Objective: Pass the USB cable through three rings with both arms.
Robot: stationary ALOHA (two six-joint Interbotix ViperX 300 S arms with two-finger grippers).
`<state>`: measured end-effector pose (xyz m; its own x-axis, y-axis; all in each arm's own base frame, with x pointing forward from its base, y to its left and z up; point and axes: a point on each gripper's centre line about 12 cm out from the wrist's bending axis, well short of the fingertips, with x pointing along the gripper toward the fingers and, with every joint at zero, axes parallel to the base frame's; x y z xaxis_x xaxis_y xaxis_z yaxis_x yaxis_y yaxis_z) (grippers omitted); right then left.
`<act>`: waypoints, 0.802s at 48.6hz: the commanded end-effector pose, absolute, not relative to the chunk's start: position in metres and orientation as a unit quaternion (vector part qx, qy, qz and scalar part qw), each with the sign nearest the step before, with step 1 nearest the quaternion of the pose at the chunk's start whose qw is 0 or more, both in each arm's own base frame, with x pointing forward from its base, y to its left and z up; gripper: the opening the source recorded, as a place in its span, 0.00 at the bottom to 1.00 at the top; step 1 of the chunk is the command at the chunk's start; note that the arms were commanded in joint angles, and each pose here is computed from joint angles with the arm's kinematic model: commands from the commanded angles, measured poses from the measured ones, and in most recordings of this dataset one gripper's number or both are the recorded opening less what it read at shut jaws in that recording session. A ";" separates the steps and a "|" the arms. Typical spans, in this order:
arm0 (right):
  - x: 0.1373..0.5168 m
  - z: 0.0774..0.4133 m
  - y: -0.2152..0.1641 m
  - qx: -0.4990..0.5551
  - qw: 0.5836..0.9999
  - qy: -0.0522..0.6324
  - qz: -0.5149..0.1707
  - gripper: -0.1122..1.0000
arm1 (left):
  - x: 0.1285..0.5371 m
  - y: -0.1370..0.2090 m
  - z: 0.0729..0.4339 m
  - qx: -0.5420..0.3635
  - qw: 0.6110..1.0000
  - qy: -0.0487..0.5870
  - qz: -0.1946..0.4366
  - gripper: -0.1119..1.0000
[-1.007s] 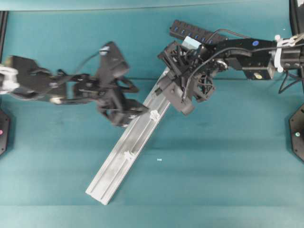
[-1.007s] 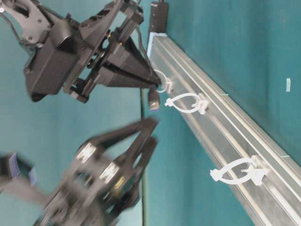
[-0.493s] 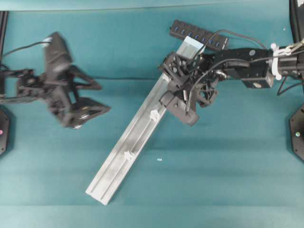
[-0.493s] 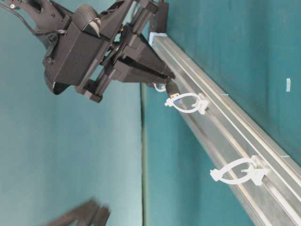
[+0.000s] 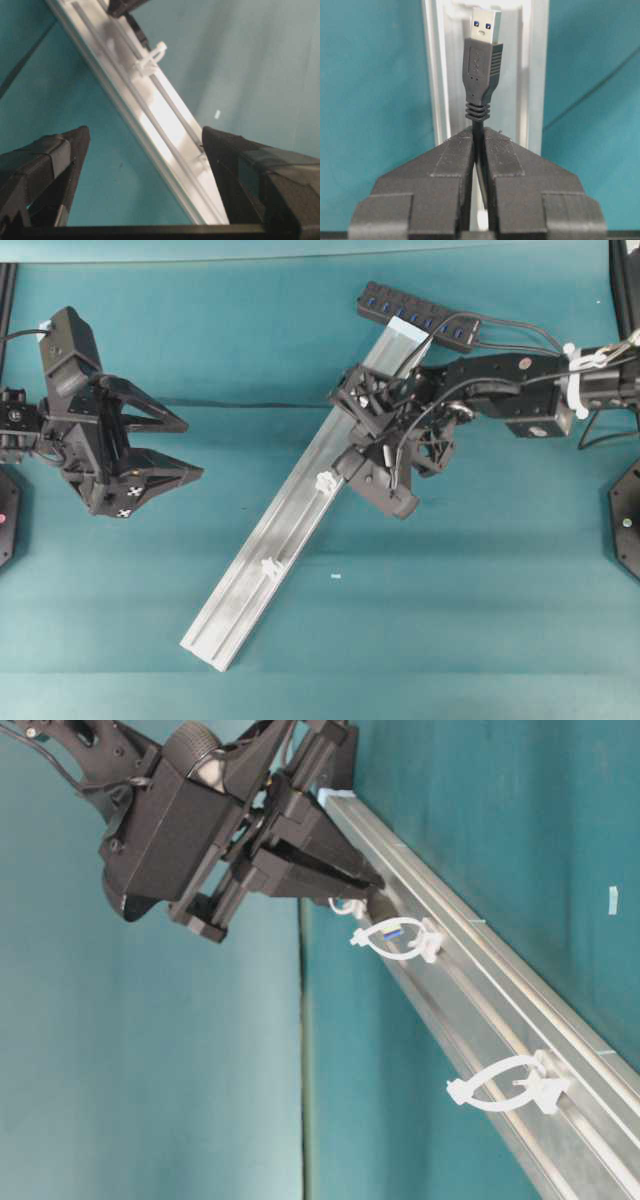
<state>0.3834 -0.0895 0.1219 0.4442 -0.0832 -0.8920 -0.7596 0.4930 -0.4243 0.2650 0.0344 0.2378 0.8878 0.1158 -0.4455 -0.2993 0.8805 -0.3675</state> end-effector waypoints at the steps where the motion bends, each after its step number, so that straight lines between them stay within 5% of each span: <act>1: 0.388 0.120 -0.083 -0.446 0.724 0.468 0.238 0.15 | 0.267 0.034 0.243 -0.217 0.949 0.203 0.107 0.98; 39: 0.409 0.127 -0.057 -0.434 0.745 0.443 0.246 0.15 | 0.271 0.034 0.242 -0.218 0.949 0.202 0.107 0.98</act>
